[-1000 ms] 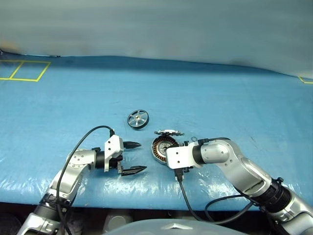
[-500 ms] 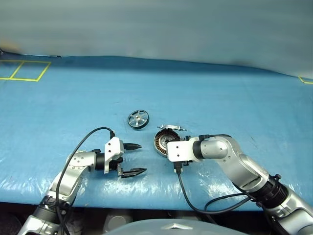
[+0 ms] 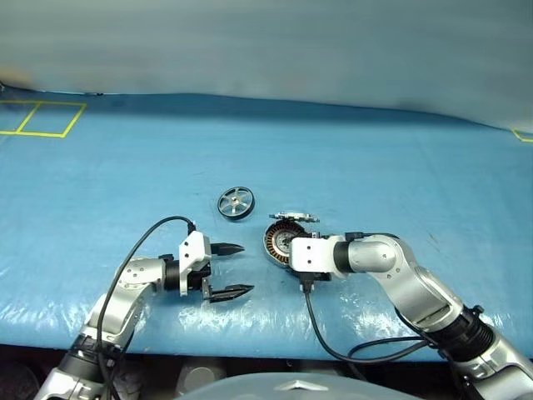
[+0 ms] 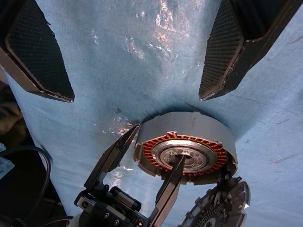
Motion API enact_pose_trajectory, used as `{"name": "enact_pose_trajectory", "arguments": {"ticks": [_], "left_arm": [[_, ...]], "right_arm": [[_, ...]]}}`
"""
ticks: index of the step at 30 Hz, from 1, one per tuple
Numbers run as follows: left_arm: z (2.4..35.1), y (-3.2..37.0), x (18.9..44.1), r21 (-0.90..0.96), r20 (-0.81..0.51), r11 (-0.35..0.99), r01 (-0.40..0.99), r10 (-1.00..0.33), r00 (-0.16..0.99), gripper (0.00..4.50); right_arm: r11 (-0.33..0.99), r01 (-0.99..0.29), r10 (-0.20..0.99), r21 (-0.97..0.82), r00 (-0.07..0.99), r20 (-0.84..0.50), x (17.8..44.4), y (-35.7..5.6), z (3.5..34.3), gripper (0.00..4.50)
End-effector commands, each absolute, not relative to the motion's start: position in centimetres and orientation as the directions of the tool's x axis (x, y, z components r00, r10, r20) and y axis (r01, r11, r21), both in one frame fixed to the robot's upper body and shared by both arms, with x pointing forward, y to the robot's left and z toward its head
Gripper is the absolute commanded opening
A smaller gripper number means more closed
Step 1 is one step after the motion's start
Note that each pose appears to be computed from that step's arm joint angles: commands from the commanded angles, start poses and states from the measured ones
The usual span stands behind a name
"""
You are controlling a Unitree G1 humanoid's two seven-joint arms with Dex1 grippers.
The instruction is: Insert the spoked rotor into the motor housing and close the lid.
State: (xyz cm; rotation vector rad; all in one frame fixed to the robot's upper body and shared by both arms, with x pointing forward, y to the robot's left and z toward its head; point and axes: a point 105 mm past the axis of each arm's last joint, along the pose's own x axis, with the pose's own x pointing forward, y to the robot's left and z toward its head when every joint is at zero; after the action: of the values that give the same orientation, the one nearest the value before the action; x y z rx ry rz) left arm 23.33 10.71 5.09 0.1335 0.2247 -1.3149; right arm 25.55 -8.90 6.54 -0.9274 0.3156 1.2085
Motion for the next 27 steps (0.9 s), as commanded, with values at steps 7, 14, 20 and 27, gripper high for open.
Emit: {"name": "enact_pose_trajectory", "arguments": {"ticks": [7,14,20,27], "left_arm": [[6.1,10.8,23.3,0.005,-0.23,0.236,0.972,-0.946,0.231,4.5],[5.9,10.7,23.5,0.006,-0.239,0.227,0.974,-0.945,0.222,4.5],[6.7,10.8,23.8,0.02,-0.208,0.238,0.971,-0.949,0.237,4.5],[7.5,10.4,24.1,0.047,-0.198,0.204,0.978,-0.958,0.209,4.5]], "right_arm": [[0.16,-0.872,0.739,-0.462,0.416,-0.53,25.0,-9.4,10.2,3.08],[0.3,-0.887,0.748,-0.351,0.447,-0.49,23.8,-11.0,10.5,3.08],[0.621,-0.739,0.636,-0.262,0.67,-0.384,24.7,-15.2,11.0,3.08],[0.82,-0.558,0.484,-0.128,0.794,-0.368,25.4,-17.6,7.6,3.08]]}}
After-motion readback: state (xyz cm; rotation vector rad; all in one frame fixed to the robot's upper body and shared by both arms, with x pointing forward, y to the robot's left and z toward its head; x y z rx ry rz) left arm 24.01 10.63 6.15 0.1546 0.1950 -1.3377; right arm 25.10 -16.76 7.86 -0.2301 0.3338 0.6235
